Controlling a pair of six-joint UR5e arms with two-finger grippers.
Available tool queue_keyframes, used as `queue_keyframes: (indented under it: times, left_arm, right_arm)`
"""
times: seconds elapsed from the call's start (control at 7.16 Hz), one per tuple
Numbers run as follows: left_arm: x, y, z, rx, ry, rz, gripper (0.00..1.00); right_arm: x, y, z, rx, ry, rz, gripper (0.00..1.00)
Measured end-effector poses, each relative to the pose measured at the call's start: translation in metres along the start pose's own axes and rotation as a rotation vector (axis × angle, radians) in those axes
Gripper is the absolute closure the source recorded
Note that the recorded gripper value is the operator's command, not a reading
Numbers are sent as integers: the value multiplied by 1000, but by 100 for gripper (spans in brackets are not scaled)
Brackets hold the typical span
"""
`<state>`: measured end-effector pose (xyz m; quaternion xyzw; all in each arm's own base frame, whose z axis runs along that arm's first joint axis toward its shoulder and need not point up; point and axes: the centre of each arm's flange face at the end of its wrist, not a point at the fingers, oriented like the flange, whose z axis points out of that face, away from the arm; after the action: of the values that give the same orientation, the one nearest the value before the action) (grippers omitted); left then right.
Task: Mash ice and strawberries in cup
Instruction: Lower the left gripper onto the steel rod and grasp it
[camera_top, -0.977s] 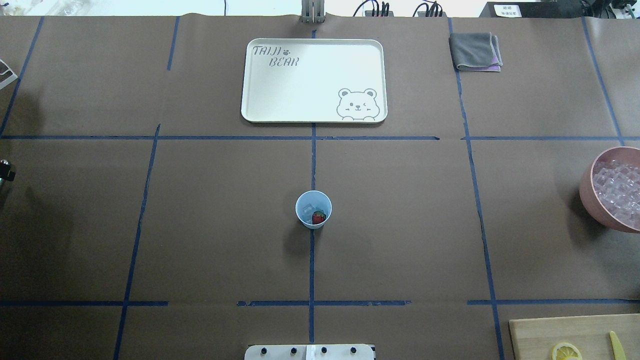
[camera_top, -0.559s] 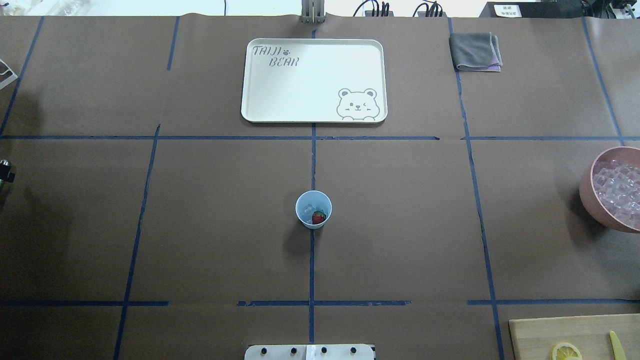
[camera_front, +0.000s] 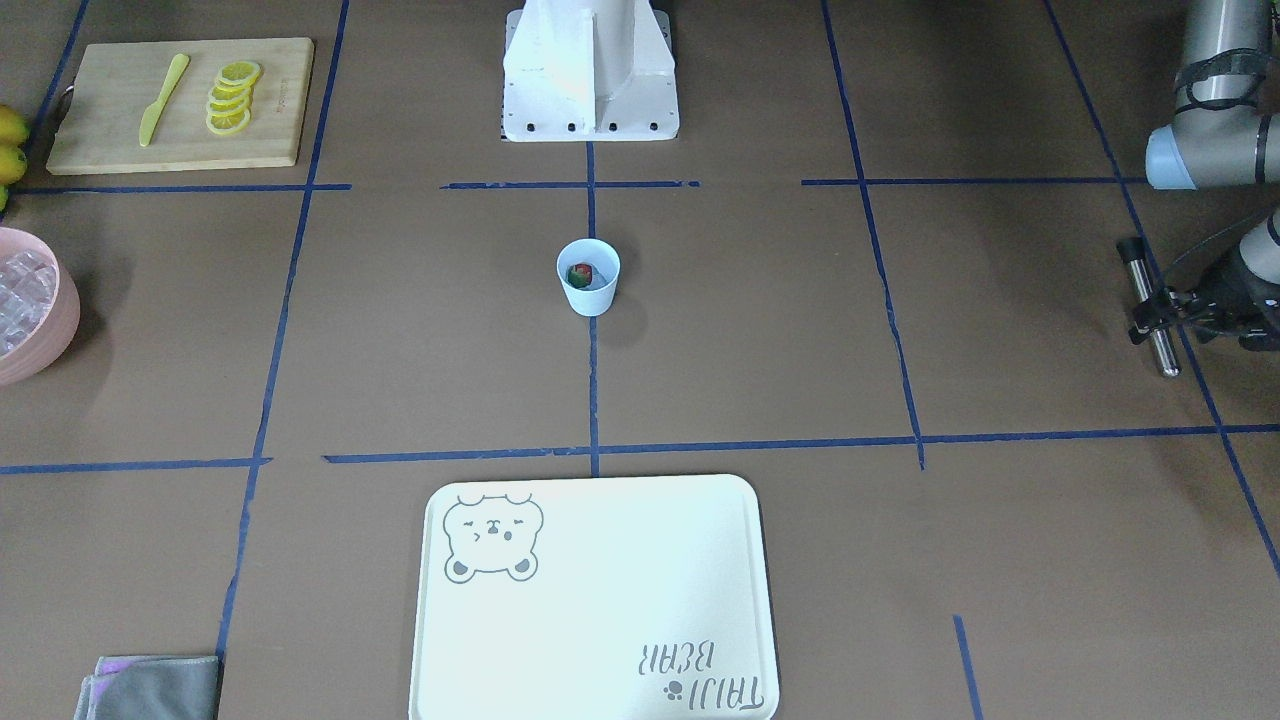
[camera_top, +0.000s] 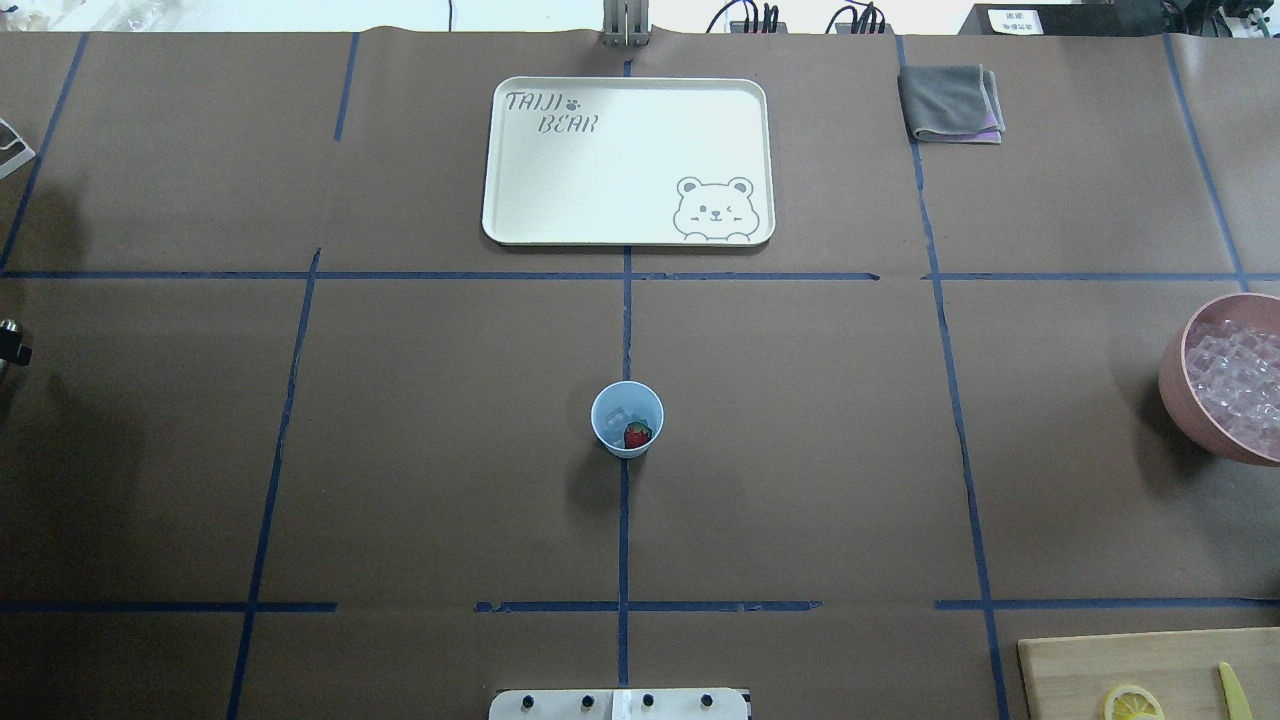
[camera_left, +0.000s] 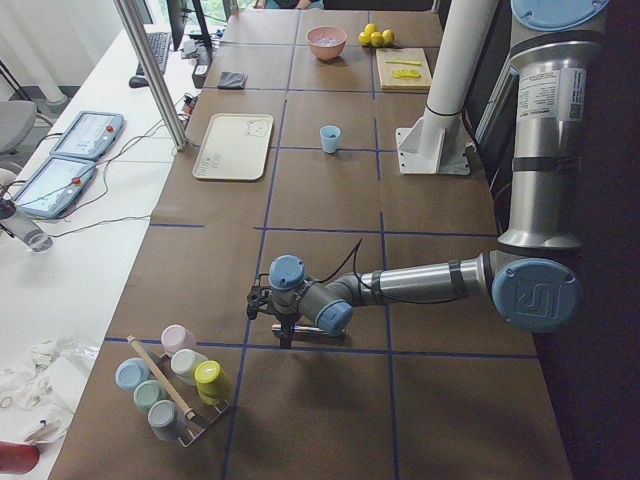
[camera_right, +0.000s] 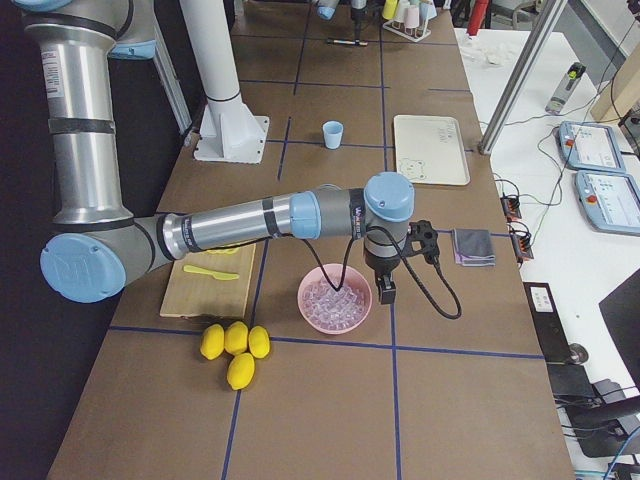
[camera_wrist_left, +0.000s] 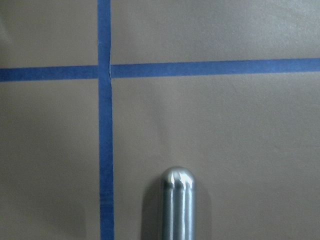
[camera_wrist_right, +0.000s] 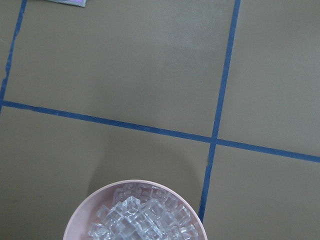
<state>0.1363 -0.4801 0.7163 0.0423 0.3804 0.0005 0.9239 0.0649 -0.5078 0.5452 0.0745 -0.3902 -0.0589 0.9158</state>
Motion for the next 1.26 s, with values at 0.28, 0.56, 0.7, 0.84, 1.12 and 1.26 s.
queue_keyframes:
  times: [0.28,0.56,0.7,0.84,1.12,1.26]
  left_arm:
    - [-1,0,1,-2,-1,-1,0]
    - [-1,1,2,-3,-1,-1,16]
    - [-1,1,2,-3,-1,-1,24]
    - [-1,1,2,-3,-1,-1,30]
    - [-1,1,1,0,1,2,56]
    - [-1,1,1,1,1,3,61]
  right_arm:
    - [0,0,0,0,0,0,1]
    - [0,0,0,0,0,1,1]
    - [0,0,0,0,0,1,1]
    - [0,0,0,0,0,1,1]
    - [0,0,0,1,1,-1,1]
    - [0,0,0,0,1,0,1]
